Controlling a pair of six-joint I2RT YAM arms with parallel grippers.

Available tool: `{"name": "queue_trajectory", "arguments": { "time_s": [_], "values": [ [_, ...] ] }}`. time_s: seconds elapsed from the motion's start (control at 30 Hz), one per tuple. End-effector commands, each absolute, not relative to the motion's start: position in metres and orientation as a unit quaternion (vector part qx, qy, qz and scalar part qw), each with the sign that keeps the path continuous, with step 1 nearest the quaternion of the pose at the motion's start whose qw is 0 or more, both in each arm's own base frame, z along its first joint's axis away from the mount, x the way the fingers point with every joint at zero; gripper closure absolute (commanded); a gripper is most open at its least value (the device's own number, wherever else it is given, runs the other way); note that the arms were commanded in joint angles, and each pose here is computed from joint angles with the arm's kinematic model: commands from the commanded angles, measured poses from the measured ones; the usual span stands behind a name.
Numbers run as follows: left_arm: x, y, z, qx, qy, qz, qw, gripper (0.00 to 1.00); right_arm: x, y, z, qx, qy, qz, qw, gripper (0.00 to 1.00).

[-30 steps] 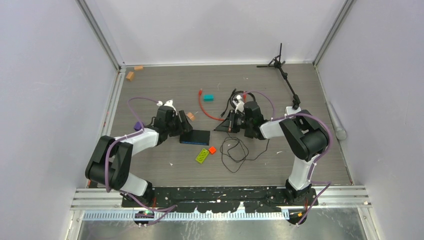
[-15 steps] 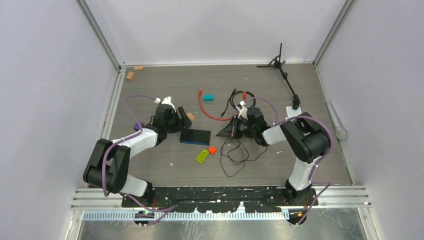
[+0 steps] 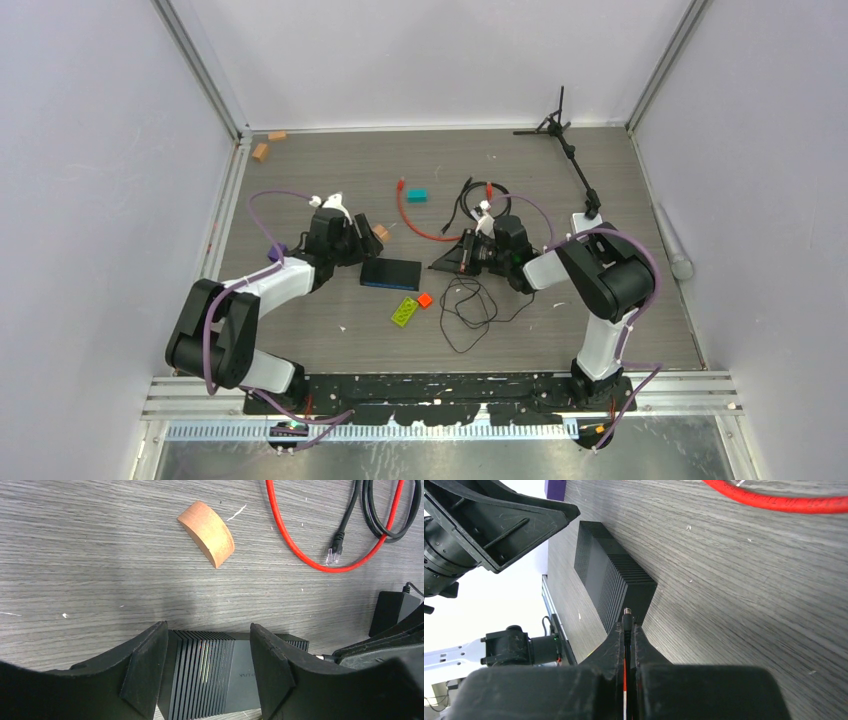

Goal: Insert the plug into the switch port
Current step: Insert the power into the switch port.

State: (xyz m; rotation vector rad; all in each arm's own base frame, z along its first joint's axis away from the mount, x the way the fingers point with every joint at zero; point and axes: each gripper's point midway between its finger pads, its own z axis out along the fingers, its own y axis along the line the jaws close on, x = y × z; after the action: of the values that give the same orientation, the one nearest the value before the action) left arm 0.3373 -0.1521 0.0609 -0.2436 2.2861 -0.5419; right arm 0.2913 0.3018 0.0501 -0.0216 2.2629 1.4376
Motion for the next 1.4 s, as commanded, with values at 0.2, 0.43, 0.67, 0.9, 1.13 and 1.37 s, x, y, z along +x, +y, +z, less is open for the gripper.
{"name": "queue_trajectory", "arguments": {
  "time_s": [0.2,0.43,0.67,0.9,1.13,1.37],
  "values": [
    [0.340,-0.157,0.062,-0.081,0.895,-0.218,0.381,0.36,0.293,0.307,0.051,-0.008,0.823,0.518,0.234,1.00],
    [0.339,-0.159,0.062,-0.074,0.897,-0.215,0.380,0.37,0.290,0.306,0.045,-0.003,0.832,0.507,0.224,0.99],
    [0.337,-0.161,0.060,-0.068,0.900,-0.214,0.374,0.38,0.285,0.311,0.044,-0.020,0.835,0.505,0.219,1.00],
    [0.337,-0.165,0.059,-0.061,0.901,-0.213,0.373,0.40,0.281,0.317,0.043,-0.034,0.831,0.516,0.207,0.99],
    [0.337,-0.169,0.057,-0.055,0.903,-0.215,0.367,0.42,0.279,0.321,0.046,-0.044,0.824,0.526,0.205,1.00],
    [0.337,-0.171,0.056,-0.052,0.904,-0.214,0.366,0.44,0.277,0.325,0.052,-0.049,0.813,0.544,0.203,1.00]
  ]
}}
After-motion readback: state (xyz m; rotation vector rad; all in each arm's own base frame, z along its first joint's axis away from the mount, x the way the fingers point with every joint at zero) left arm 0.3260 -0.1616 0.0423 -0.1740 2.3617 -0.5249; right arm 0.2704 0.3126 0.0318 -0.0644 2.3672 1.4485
